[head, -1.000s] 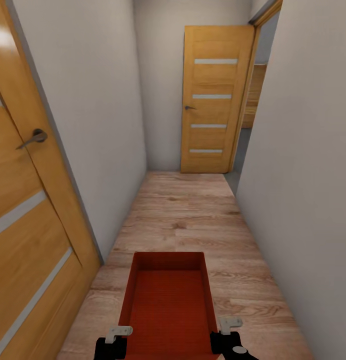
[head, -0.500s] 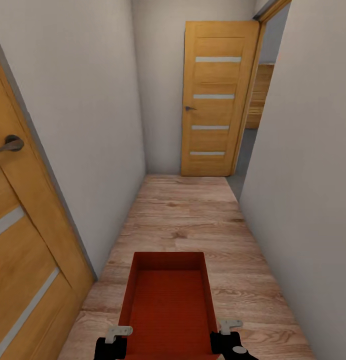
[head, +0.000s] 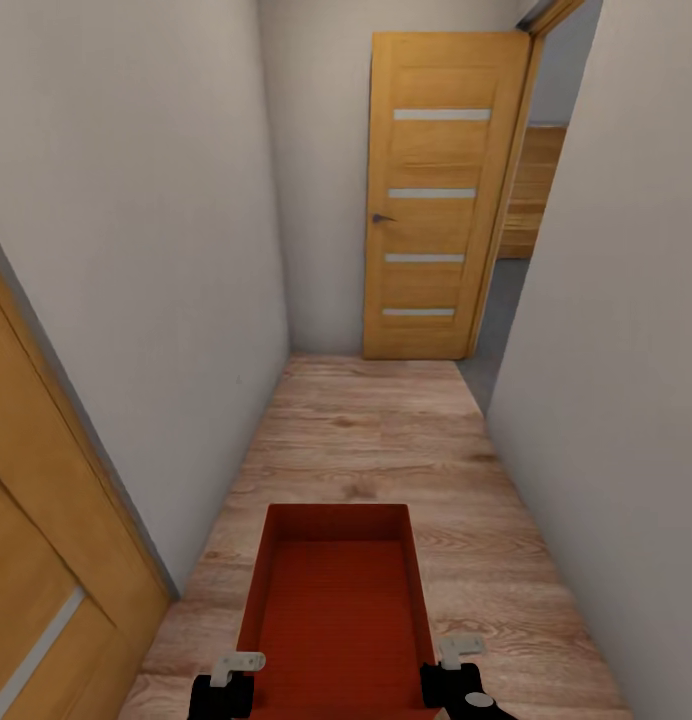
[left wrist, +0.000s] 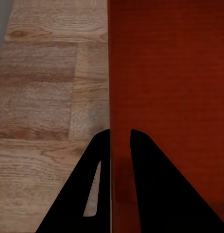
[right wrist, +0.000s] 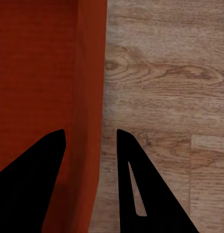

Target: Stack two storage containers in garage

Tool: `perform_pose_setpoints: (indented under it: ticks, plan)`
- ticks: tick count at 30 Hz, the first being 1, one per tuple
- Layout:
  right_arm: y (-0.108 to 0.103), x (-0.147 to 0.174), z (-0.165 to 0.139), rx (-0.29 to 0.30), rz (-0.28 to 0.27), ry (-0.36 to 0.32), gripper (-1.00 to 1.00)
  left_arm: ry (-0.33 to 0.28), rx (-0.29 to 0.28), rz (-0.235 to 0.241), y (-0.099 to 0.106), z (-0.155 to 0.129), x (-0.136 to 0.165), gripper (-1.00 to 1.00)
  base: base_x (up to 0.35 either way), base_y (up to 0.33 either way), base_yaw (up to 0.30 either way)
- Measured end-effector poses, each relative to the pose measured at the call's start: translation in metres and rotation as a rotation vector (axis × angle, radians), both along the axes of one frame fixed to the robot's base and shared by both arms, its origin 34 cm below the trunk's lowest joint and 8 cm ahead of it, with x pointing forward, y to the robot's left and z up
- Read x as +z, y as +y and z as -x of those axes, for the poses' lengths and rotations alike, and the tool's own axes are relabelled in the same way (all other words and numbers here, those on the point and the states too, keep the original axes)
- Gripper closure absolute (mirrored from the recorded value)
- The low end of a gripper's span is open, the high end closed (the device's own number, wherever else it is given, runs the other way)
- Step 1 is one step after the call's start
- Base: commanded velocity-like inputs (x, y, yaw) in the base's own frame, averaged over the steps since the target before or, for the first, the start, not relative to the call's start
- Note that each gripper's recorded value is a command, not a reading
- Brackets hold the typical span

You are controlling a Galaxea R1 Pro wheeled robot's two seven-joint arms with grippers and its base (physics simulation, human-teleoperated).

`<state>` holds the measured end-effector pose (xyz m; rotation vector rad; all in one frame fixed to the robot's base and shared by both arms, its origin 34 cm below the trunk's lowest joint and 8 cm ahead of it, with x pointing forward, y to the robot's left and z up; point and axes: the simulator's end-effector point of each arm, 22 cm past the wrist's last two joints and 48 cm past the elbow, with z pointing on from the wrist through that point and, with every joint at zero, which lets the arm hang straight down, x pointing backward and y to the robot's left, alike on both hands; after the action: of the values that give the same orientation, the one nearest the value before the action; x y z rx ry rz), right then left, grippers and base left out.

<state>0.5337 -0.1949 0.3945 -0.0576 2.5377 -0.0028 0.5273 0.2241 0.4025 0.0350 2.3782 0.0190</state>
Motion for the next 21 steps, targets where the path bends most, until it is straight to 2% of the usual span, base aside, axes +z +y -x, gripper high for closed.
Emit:
perform_pose_setpoints:
  ticks: [11, 21]
  plan:
    - [0.0000, 0.0000, 0.0000, 0.000, 0.000, 0.000, 1.00, 0.000, 0.000, 0.000, 0.0000, 0.0000, 0.0000, 1.00, 0.345, 0.000, -0.005]
    - [-0.0001, 0.0000, 0.0000, 0.000, 0.000, 0.000, 1.00, 0.000, 0.000, 0.000, 0.0000, 0.0000, 0.0000, 1.00, 0.345, 0.000, -0.122]
